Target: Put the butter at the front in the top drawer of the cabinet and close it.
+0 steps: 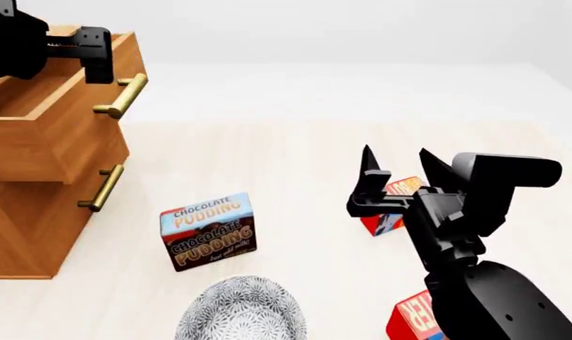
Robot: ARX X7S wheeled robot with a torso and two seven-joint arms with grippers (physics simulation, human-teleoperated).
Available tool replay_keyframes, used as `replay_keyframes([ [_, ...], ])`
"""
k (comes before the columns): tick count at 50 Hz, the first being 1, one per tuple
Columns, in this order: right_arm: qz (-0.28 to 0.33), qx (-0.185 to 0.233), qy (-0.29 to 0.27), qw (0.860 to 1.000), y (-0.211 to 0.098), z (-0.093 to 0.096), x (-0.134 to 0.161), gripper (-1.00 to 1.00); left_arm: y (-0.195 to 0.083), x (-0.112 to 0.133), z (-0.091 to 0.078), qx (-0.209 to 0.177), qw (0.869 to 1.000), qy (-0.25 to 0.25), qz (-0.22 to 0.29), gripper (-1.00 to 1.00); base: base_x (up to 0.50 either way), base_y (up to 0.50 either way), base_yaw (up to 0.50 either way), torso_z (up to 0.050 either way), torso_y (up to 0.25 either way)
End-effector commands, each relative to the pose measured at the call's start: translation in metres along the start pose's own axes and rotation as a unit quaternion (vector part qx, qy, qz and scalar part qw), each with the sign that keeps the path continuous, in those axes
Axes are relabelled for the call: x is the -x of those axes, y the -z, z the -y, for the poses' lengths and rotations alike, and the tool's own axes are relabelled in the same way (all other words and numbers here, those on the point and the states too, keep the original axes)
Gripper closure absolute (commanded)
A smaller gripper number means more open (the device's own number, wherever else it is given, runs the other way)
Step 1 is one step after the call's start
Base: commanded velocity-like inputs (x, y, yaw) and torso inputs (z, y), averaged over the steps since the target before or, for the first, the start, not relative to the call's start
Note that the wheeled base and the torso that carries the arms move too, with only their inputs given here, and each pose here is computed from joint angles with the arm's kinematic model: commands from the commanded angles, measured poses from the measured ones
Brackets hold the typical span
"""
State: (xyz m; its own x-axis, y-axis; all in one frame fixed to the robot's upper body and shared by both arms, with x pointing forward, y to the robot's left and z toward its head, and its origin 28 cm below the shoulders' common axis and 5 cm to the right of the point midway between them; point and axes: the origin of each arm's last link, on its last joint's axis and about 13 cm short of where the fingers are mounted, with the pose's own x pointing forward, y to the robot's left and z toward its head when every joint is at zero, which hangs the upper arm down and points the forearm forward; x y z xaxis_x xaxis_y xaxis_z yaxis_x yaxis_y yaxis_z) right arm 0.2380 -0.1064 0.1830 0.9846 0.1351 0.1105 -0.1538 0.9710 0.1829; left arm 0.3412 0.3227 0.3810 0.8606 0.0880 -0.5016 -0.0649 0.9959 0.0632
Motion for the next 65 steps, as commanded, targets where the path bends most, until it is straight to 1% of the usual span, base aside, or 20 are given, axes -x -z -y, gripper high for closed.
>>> replay_keyframes([
  [1, -0.003, -0.003, 0.004, 1.000, 0.004, 0.001, 0.001, -1.00, -0.002, -0.011, -0.008, -0.003, 1.000, -0.012, -0.019, -1.00, 0.00, 0.00, 0.00, 0.000, 0.000],
  [6, -0.003, -0.001, 0.005, 1.000, 0.003, 0.001, 0.001, -1.00, -0.001, -0.015, -0.008, 0.001, 1.000, -0.010, -0.023, -1.00, 0.00, 0.00, 0.00, 0.000, 0.000],
  [21, -0.004, 0.002, 0.000, 1.000, 0.003, -0.002, -0.002, -1.00, 0.003, -0.027, -0.008, -0.005, 0.999, -0.004, -0.036, -1.00, 0.00, 0.00, 0.00, 0.000, 0.000],
  [31, -0.002, 0.008, 0.002, 1.000, 0.002, -0.003, -0.003, -1.00, 0.006, -0.034, -0.006, -0.024, 0.999, 0.008, -0.036, -1.00, 0.00, 0.00, 0.00, 0.000, 0.000],
  [34, 0.006, 0.026, 0.014, 1.000, 0.003, -0.003, -0.003, -1.00, 0.006, -0.035, -0.007, -0.023, 0.999, 0.006, -0.034, -1.00, 0.00, 0.00, 0.00, 0.000, 0.000],
  [37, 0.008, 0.031, 0.013, 0.999, 0.003, -0.005, -0.002, -1.00, 0.007, -0.038, -0.008, -0.021, 0.999, 0.008, -0.035, -1.00, 0.00, 0.00, 0.00, 0.000, 0.000],
  [52, 0.001, 0.034, 0.007, 0.999, 0.004, -0.007, -0.007, -1.00, 0.012, -0.047, -0.014, -0.015, 0.999, 0.009, -0.040, -1.00, 0.00, 0.00, 0.00, 0.000, 0.000],
  [65, -0.003, 0.035, 0.002, 0.999, 0.004, -0.009, -0.009, -1.00, 0.020, -0.055, -0.013, -0.011, 0.999, 0.013, -0.047, -1.00, 0.00, 0.00, 0.00, 0.000, 0.000],
])
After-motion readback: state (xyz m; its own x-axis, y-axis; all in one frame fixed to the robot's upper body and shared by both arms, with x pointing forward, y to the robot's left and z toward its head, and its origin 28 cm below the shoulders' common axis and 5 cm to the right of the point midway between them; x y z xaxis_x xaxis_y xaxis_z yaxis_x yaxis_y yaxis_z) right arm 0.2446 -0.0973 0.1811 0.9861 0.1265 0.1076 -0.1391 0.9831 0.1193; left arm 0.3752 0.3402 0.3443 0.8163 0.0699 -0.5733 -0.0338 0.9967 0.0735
